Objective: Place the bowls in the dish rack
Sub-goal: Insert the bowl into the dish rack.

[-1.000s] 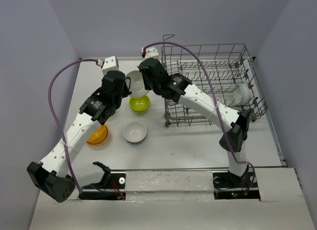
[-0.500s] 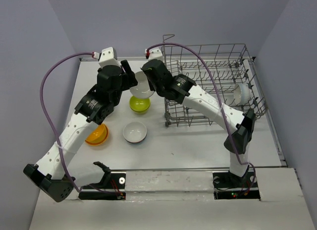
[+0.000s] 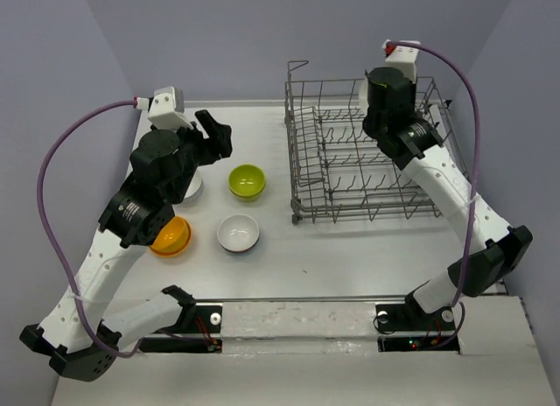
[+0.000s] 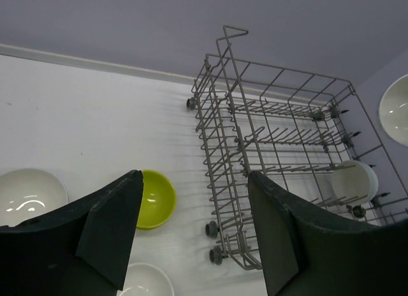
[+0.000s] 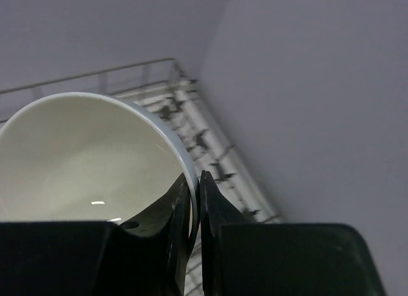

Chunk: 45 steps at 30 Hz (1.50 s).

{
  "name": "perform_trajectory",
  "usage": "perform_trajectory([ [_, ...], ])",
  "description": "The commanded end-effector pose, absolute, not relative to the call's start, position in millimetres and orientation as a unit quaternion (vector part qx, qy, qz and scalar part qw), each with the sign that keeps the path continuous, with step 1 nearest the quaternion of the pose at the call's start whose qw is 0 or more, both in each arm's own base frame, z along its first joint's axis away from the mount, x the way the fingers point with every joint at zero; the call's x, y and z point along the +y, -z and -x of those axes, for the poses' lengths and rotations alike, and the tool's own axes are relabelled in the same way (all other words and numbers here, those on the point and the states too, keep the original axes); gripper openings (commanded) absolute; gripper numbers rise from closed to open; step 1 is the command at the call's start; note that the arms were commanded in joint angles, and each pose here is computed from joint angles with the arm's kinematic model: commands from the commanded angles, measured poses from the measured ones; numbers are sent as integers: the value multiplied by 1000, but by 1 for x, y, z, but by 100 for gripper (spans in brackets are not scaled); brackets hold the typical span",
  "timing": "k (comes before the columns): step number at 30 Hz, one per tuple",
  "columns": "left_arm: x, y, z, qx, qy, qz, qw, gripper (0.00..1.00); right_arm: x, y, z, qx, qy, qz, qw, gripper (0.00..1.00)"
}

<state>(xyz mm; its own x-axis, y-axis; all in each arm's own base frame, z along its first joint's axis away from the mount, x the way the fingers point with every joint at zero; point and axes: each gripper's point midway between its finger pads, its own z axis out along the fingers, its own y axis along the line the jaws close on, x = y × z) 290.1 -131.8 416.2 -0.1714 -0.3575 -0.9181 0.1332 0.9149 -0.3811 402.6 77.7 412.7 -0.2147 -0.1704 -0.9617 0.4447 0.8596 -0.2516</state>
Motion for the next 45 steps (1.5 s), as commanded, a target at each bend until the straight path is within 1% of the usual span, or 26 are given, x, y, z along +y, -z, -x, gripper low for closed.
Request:
perform_trajectory([
  [1,-150,-398,-287,749,212,23,627,76,-1,-448,-388,665,364,-183,625,1],
  [4,-160,-392,-282,744,240,4,624,79,-22,-426,-398,675,425,-152,584,1],
  [5,-163,-379,-282,750,241,0,616,80,-34,-425,-400,666,438,-165,580,1],
  [7,-166,-365,-285,758,238,-2,608,82,-40,-405,-403,674,487,-124,542,1],
  [8,-167,-360,-287,762,236,-2,603,82,-41,-411,-404,655,483,-142,564,1],
  [9,-169,-357,-287,763,236,-6,601,82,-42,-408,-403,651,493,-134,562,1],
  [10,-171,-350,-288,766,236,-10,597,83,-43,-399,-403,654,524,-98,537,1],
  [11,-172,-348,-288,766,238,-13,597,84,-44,-401,-401,645,525,-108,545,1],
  [17,-177,-334,-287,768,248,-23,589,84,-46,-384,-397,651,560,-69,507,1],
  [20,-182,-335,-284,763,264,-20,590,87,-47,-375,-396,653,574,-59,490,1],
  [22,-188,-339,-281,759,270,-25,592,88,-48,-366,-395,653,605,-26,455,1],
  [23,-193,-339,-279,758,276,-29,590,88,-49,-368,-392,645,606,-42,464,1],
  [27,-196,-339,-277,755,279,-31,593,89,-37,-353,-391,650,618,-26,441,1],
  [28,-195,-339,-277,754,277,-28,595,89,-37,-347,-391,651,636,-2,413,1],
  [29,-194,-338,-276,754,276,-28,595,89,-34,-346,-386,645,634,-17,426,1],
  [34,-189,-326,-274,759,265,-26,594,91,-16,-330,-389,651,639,13,409,1],
  [38,-182,-312,-275,767,244,-22,593,93,-14,-324,-395,653,643,23,400,1],
  [45,-180,-306,-276,770,236,-20,593,94,-12,-317,-399,657,644,32,391,1],
])
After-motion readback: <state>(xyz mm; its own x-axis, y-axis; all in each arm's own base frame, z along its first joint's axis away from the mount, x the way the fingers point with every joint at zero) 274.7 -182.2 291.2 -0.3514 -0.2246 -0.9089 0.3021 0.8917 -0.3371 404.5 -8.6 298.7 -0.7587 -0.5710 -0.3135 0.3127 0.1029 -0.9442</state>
